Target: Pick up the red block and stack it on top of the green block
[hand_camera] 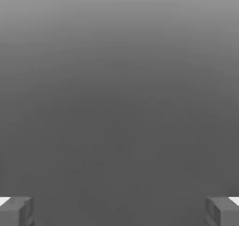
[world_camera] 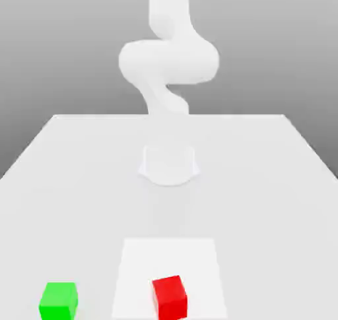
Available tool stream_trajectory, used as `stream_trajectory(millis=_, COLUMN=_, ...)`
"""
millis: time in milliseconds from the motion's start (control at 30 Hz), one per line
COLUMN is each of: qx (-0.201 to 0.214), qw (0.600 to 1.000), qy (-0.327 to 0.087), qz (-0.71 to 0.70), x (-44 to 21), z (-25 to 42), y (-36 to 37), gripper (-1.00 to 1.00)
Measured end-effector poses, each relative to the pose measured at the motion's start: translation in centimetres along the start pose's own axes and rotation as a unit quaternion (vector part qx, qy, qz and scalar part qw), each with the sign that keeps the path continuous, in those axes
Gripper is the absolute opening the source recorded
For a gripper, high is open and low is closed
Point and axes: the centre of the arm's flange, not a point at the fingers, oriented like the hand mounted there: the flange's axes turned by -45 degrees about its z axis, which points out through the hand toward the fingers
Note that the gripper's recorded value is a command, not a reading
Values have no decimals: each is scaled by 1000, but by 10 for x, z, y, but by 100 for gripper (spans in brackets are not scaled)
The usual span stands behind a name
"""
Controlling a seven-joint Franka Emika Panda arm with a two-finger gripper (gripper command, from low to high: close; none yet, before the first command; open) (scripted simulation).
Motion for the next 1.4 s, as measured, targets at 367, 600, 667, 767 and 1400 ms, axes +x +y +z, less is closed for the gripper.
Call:
stream_trajectory(millis=367, qx=27, qw=986, qy=-158, qz=-49, x=-51, z=212, y=1, gripper=0)
stream_trajectory(millis=600, qx=37, qw=963, qy=-255, qz=-82, x=-127, z=324, y=-1, gripper=0)
stream_trajectory(millis=667, qx=39, qw=954, qy=-282, qz=-92, x=-154, z=351, y=-1, gripper=0)
stream_trajectory(millis=767, qx=41, qw=940, qy=-322, qz=-106, x=-197, z=388, y=1, gripper=0)
stream_trajectory(millis=1400, qx=41, qw=927, qy=-354, qz=-116, x=-237, z=418, y=8, gripper=-100)
